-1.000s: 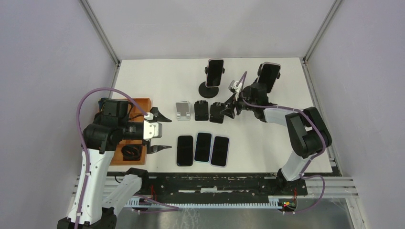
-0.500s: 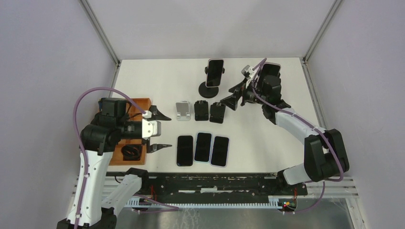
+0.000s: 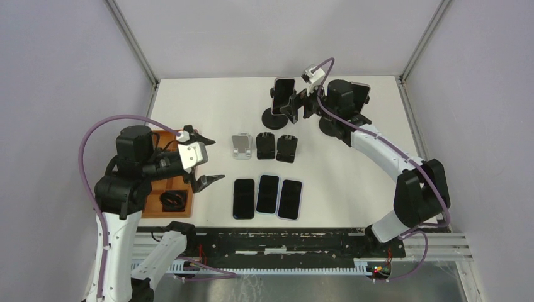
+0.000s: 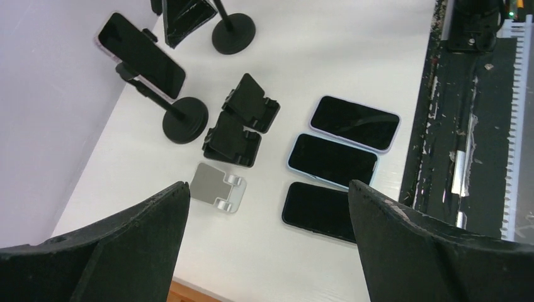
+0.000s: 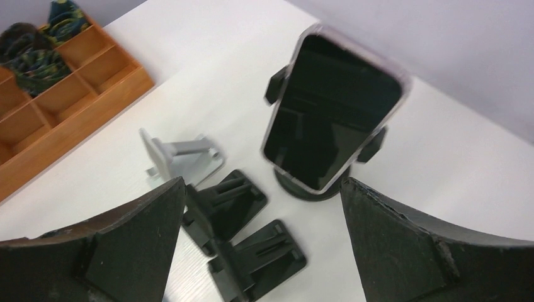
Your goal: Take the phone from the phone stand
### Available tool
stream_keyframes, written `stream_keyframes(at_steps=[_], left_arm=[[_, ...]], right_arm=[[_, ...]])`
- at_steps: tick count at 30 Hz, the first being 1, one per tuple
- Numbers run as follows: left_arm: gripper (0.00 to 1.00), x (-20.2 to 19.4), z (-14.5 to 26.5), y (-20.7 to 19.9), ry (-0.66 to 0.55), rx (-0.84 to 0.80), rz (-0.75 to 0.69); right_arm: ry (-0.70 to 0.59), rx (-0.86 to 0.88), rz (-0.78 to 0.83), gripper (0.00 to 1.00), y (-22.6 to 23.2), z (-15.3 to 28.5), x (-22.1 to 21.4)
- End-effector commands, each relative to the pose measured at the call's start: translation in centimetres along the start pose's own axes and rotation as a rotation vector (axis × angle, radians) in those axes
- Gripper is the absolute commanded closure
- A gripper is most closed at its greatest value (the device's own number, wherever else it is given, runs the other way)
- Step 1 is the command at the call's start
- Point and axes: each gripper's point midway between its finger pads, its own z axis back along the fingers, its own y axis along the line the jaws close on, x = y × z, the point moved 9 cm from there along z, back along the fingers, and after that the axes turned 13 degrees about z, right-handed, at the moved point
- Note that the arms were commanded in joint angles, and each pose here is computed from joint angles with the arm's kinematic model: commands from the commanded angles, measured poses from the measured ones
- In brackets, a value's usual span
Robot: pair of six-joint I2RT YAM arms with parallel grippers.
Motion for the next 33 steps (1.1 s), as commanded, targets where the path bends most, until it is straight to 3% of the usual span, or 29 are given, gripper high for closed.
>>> stream_keyframes(at_steps=[1, 6, 13, 19, 26, 33], left_arm=[[0.0, 2.0, 0.9, 0.8, -0.012, 0.117, 0.064], [0.0, 2.6, 1.2, 1.9, 0.048, 0.159, 0.081], [0.0, 2.0, 0.9, 1.5, -0.005, 0.164, 0.032], [0.0, 1.1, 0.5, 1.4, 0.051, 0.102, 0.065], [0.0, 0.7, 0.4, 1.3, 0.023, 0.118, 0.035], [0.0, 0.8, -0.1, 1.8, 0.077, 0.046, 0.074]], right_arm=[[-0.056, -0.129, 0.117, 0.02, -2.3, -1.2, 3.2], [-0.038, -0.199, 0.096, 0.02, -3.7, -2.6, 4.0], [0.024, -0.193, 0.102, 0.02, -5.5, -5.4, 4.8], [-0.007, -0.06, 0.052, 0.02, -7.3, -7.1, 3.6], [-0.006, 0.05, 0.038, 0.02, -6.8, -8.8, 1.9], [-0.038, 0.128, -0.042, 0.17, -5.9, -9.6, 0.7]])
